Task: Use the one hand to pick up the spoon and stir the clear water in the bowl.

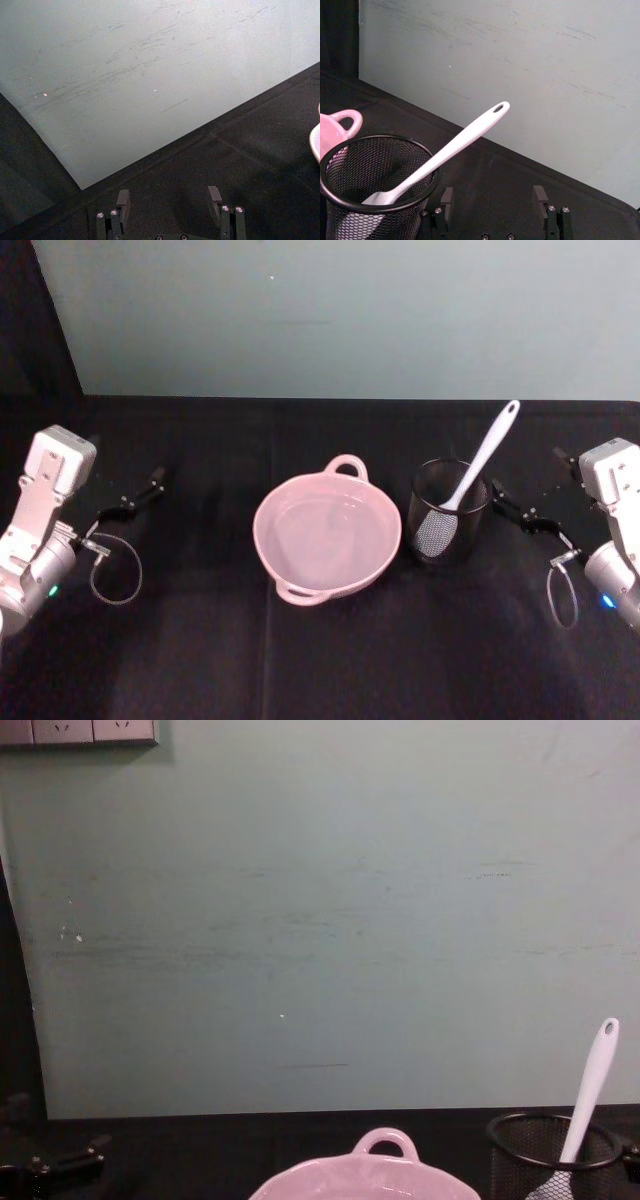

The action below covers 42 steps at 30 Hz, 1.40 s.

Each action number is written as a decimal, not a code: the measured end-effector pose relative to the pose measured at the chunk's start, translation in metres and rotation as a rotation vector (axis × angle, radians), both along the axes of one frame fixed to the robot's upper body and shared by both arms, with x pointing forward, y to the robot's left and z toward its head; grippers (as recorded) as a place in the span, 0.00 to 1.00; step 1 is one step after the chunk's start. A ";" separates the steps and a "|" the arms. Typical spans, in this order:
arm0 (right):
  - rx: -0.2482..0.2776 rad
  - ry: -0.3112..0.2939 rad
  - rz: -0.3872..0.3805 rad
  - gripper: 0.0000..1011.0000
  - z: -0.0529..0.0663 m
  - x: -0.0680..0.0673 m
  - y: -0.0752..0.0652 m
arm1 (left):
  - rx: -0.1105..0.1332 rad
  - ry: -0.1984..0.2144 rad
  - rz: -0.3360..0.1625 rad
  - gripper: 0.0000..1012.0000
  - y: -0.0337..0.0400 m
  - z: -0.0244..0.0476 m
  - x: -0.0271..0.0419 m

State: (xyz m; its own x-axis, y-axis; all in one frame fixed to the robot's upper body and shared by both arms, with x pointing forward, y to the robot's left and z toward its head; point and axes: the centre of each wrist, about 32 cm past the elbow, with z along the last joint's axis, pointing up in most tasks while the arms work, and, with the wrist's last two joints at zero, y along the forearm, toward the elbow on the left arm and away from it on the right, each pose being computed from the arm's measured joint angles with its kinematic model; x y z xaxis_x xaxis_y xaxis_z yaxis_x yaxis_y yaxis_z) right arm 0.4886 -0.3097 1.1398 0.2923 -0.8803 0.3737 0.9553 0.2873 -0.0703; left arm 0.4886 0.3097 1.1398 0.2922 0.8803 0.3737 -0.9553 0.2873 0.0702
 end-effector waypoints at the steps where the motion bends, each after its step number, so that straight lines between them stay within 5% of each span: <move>1: 0.000 0.000 0.000 0.99 0.000 0.000 0.000 | 0.000 0.000 0.000 1.00 0.0000 0.0000 0.0000; 7: 0.000 -0.004 -0.007 0.99 -0.001 -0.005 -0.003 | 0.000 0.000 0.000 1.00 0.0000 0.0000 0.0000; 20: 0.023 -0.026 -0.030 0.99 0.005 -0.039 -0.004 | 0.000 0.000 0.000 1.00 0.0000 0.0000 0.0000; 26: 0.172 -0.040 -0.009 0.99 0.009 -0.038 -0.001 | 0.000 0.000 0.000 1.00 0.0000 0.0000 0.0000; 28: 0.288 -0.035 0.017 0.99 0.009 -0.033 0.003 | 0.000 0.000 0.000 1.00 0.0000 0.0000 0.0000; 30: 0.335 -0.028 0.031 0.99 0.009 -0.031 0.004 | 0.000 0.000 0.000 1.00 0.0000 0.0000 0.0000; 42: 0.716 0.130 0.129 0.99 0.010 0.010 -0.007 | 0.000 0.000 0.000 1.00 0.0000 0.0000 0.0000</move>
State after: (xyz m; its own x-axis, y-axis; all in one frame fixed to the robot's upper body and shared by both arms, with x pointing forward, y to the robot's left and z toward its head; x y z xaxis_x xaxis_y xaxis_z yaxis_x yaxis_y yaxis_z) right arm 0.4988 -0.3165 1.1499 0.4126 -0.8514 -0.3238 0.9076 0.4148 0.0658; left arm 0.4886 0.3097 1.1398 0.2923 0.8803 0.3737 -0.9553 0.2873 0.0703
